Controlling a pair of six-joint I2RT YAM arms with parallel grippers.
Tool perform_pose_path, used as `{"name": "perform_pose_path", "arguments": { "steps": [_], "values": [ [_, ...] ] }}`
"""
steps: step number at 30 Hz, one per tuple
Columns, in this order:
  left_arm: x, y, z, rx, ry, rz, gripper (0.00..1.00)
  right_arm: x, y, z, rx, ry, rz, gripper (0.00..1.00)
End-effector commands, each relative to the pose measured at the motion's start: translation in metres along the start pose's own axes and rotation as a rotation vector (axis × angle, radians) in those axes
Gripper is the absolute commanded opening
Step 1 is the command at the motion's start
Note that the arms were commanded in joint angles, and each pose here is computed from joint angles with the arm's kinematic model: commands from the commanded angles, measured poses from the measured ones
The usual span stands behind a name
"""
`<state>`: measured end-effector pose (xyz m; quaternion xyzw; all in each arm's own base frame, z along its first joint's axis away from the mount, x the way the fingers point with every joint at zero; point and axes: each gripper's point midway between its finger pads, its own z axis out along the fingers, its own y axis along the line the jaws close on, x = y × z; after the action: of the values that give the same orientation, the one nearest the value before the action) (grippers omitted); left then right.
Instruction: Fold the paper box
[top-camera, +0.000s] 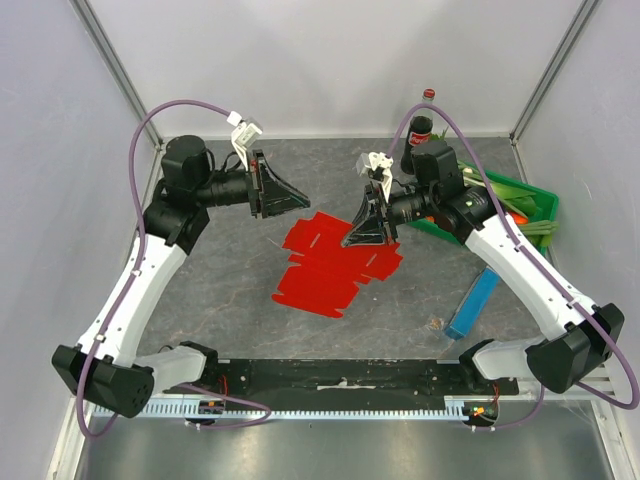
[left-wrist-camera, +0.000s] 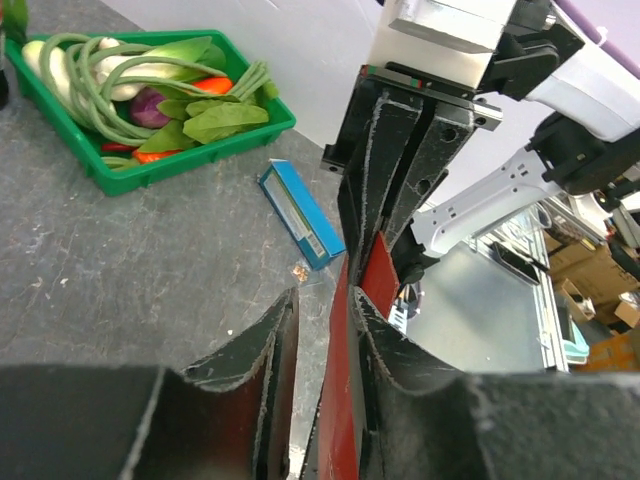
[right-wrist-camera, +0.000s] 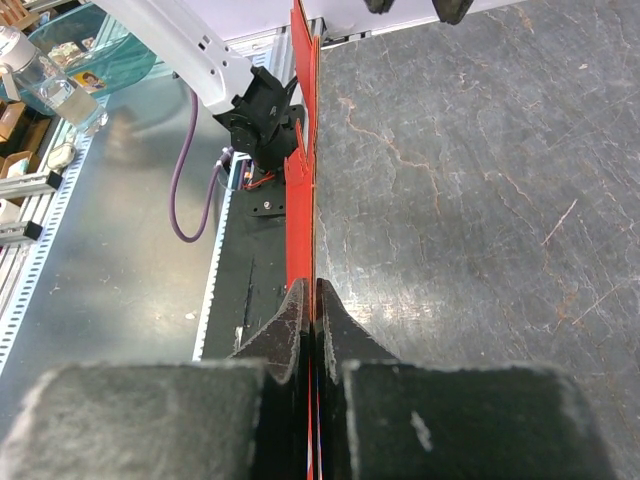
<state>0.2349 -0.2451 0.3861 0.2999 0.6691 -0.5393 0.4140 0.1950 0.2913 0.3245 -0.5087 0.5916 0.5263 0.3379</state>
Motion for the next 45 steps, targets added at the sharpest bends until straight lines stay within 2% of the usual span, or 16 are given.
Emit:
{"name": "perform_pose_path", "arguments": {
  "steps": [1, 3, 7, 14, 19, 27, 34, 39, 42, 45],
  "values": [
    [-0.011, -0.026, 0.001, 0.118, 0.017, 0.101, 0.35, -0.019, 0.009, -0.001, -0.032, -0.035, -0.049, 0.00],
    [-0.012, -0.028, 0.004, 0.131, 0.024, 0.100, 0.39, -0.019, 0.008, 0.000, -0.034, -0.035, -0.049, 0.00],
    [-0.004, -0.030, 0.014, 0.150, 0.064, 0.099, 0.40, -0.022, 0.007, 0.000, -0.031, -0.041, -0.055, 0.00],
    [0.006, -0.036, 0.023, 0.169, 0.088, 0.119, 0.29, -0.024, 0.007, 0.000, -0.030, -0.054, -0.049, 0.00],
    [0.008, -0.058, 0.028, 0.221, 0.081, 0.147, 0.29, -0.026, -0.008, 0.003, 0.026, -0.064, -0.018, 0.00],
    [0.000, -0.059, 0.027, 0.102, 0.021, 0.127, 0.56, -0.033, -0.022, 0.009, 0.068, -0.122, 0.038, 0.00],
    [0.020, -0.053, 0.040, 0.118, 0.052, 0.046, 0.53, -0.053, -0.015, 0.009, 0.046, -0.212, 0.067, 0.00],
    [0.029, -0.053, 0.046, 0.108, 0.040, -0.014, 0.52, -0.063, -0.030, 0.009, 0.123, -0.265, 0.138, 0.00],
    [0.029, -0.056, 0.049, 0.097, 0.004, -0.025, 0.60, -0.067, -0.042, 0.011, 0.163, -0.314, 0.243, 0.00],
    [0.030, -0.048, 0.052, 0.056, -0.025, -0.061, 0.64, -0.063, -0.054, 0.013, 0.201, -0.331, 0.335, 0.00]
  ]
}}
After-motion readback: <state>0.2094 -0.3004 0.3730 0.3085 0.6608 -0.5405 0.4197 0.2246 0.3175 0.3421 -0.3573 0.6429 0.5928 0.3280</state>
